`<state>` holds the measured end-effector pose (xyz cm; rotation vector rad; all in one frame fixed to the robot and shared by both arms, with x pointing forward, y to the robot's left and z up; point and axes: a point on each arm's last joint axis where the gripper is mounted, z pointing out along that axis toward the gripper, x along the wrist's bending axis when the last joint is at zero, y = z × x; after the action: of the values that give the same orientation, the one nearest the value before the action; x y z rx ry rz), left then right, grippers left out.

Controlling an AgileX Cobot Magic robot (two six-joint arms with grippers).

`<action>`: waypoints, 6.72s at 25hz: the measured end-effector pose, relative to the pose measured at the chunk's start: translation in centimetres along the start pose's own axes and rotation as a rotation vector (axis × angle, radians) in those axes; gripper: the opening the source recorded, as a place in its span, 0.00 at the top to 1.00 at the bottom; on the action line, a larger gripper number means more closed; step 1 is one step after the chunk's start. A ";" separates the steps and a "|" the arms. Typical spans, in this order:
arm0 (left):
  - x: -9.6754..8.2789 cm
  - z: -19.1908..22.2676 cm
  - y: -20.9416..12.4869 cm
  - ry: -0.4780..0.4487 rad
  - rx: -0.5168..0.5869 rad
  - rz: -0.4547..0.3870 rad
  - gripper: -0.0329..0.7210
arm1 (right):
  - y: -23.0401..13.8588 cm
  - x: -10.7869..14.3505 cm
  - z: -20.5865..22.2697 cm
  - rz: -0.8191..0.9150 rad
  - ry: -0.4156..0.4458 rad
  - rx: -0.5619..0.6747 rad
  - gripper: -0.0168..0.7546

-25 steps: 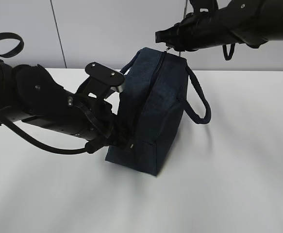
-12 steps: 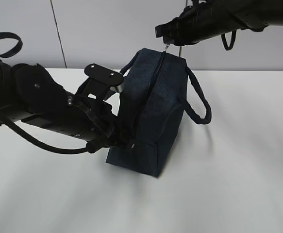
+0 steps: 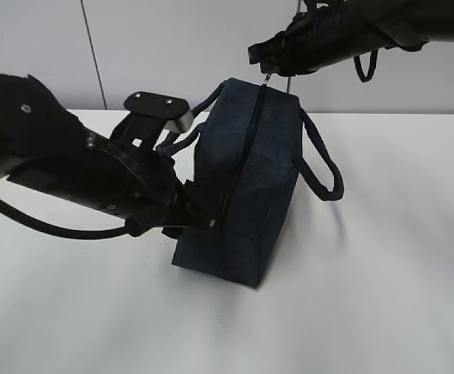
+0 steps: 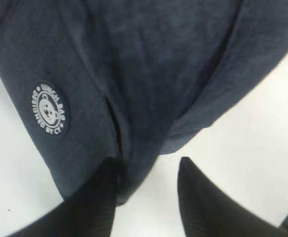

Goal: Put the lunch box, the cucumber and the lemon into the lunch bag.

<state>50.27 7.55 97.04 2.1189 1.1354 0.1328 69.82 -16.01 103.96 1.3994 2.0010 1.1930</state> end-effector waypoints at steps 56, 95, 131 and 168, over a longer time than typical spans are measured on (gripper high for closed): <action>7.6 2.1 14.3 -0.217 0.295 -0.226 0.96 | -0.1 -0.1 0.1 -0.020 -0.001 0.000 0.98; 5.8 2.8 14.2 -0.210 0.301 -0.136 0.97 | -3.4 -4.1 7.6 0.243 -0.009 0.006 0.98; 7.0 0.4 17.2 -0.169 0.221 -0.245 0.49 | 0.7 -2.5 4.9 0.095 0.151 0.067 0.98; 8.1 5.1 16.6 -0.178 0.248 -0.199 0.97 | -3.0 -4.2 9.2 0.139 0.078 0.089 0.98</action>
<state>68.58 5.01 101.96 2.1633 1.3000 -0.2983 76.64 -16.40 95.93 1.5809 2.0611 1.2494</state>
